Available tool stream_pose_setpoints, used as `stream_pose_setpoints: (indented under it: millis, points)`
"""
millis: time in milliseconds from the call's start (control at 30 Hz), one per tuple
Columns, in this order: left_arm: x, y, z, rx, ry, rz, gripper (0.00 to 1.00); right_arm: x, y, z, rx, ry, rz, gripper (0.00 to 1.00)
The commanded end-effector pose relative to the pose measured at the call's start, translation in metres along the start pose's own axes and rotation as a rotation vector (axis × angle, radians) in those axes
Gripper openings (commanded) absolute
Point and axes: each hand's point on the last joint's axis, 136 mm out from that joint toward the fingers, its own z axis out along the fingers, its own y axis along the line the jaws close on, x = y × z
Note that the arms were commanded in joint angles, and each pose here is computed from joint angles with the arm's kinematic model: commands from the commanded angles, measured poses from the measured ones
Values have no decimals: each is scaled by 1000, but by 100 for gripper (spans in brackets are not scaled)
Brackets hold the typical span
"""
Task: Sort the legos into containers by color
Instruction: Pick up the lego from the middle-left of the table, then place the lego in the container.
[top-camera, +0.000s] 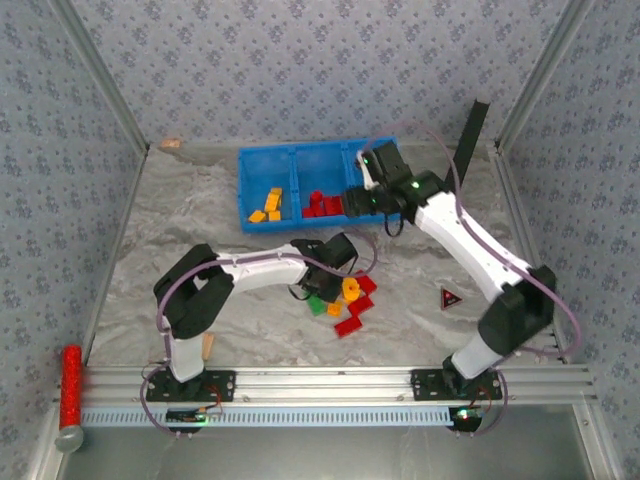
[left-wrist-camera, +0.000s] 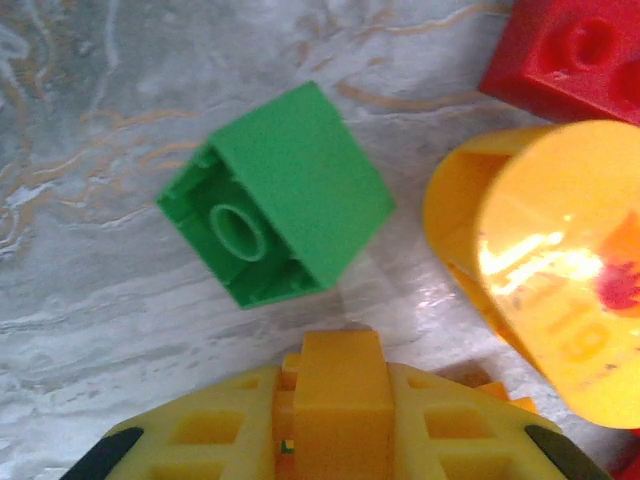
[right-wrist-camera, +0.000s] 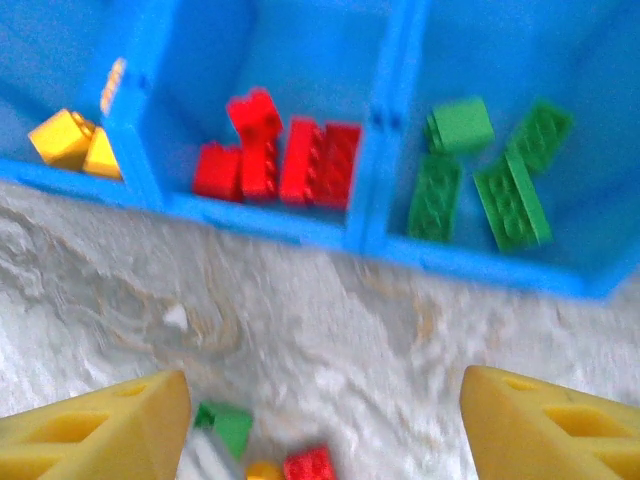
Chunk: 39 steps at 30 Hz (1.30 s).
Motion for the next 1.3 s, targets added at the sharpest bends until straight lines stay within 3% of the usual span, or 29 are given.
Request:
stream_pose_setpoints:
  millis: [0,167,300,367,433,667,967,1267]
  points:
    - [-7,17,-19,0,-23,-27,24,60,-6,-14,15,79,125,75]
    - [-34,35,-53,19,-115,-63,23,152,6,-27,-28,173,224,77]
    - [-57,51,-84,26,-203,-77,23,192,24,-32,-105,172,316,80]
    - [-69,62,-97,26,-249,-93,23,210,32,-29,-119,177,313,90]
    - [-79,73,-107,22,-284,-108,23,222,40,-25,-120,178,268,92]
    - [-110,133,-127,-63,-385,-199,23,241,85,-8,-187,178,78,97]
    - [-135,204,-130,-200,-426,-304,23,262,95,26,-44,271,-104,100]
    - [-150,234,-109,-241,-385,-327,22,271,98,46,15,321,-173,100]
